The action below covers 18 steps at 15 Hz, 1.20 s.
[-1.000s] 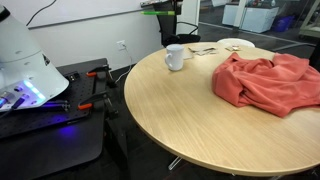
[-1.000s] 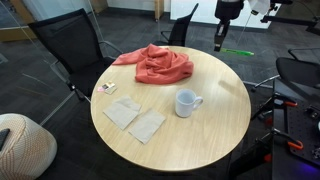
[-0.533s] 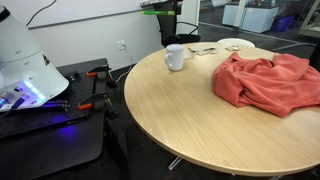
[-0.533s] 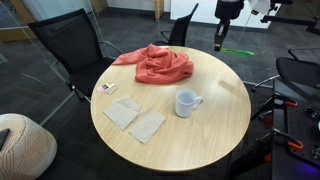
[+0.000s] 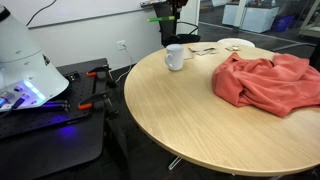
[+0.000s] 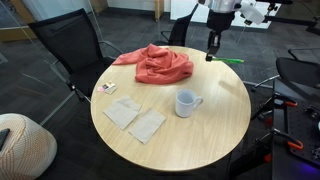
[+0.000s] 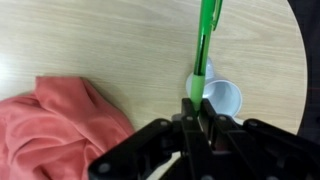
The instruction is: Put the pen in the mug
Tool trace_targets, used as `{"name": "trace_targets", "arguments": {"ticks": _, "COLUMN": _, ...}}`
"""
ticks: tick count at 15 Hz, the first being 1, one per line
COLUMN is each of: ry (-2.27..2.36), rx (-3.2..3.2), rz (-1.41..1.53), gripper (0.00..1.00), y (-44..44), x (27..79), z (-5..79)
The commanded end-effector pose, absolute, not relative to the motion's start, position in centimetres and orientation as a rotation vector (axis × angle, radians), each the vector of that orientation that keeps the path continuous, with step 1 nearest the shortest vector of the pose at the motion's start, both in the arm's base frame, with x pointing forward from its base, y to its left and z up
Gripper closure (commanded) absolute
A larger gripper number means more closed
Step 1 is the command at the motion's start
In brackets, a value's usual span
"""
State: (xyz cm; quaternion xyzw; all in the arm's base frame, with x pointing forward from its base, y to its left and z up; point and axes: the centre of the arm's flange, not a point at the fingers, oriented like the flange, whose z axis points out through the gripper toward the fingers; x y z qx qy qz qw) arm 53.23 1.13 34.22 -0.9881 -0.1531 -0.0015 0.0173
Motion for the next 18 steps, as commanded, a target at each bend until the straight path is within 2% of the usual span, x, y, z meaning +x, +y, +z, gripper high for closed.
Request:
{"name": "trace_targets", "arguments": {"ticks": 1, "ry": -0.709, "rx": -2.931, "rz": -0.066, "gripper": 0.97, "y": 2.3, "x": 54.2, "z": 33.3}}
{"name": "trace_targets", "arguments": {"ticks": 18, "ry": -1.274, "rx": -2.295, "rz": -0.433, "gripper": 0.97, "y": 2.0, "x": 54.4, "z": 32.8}}
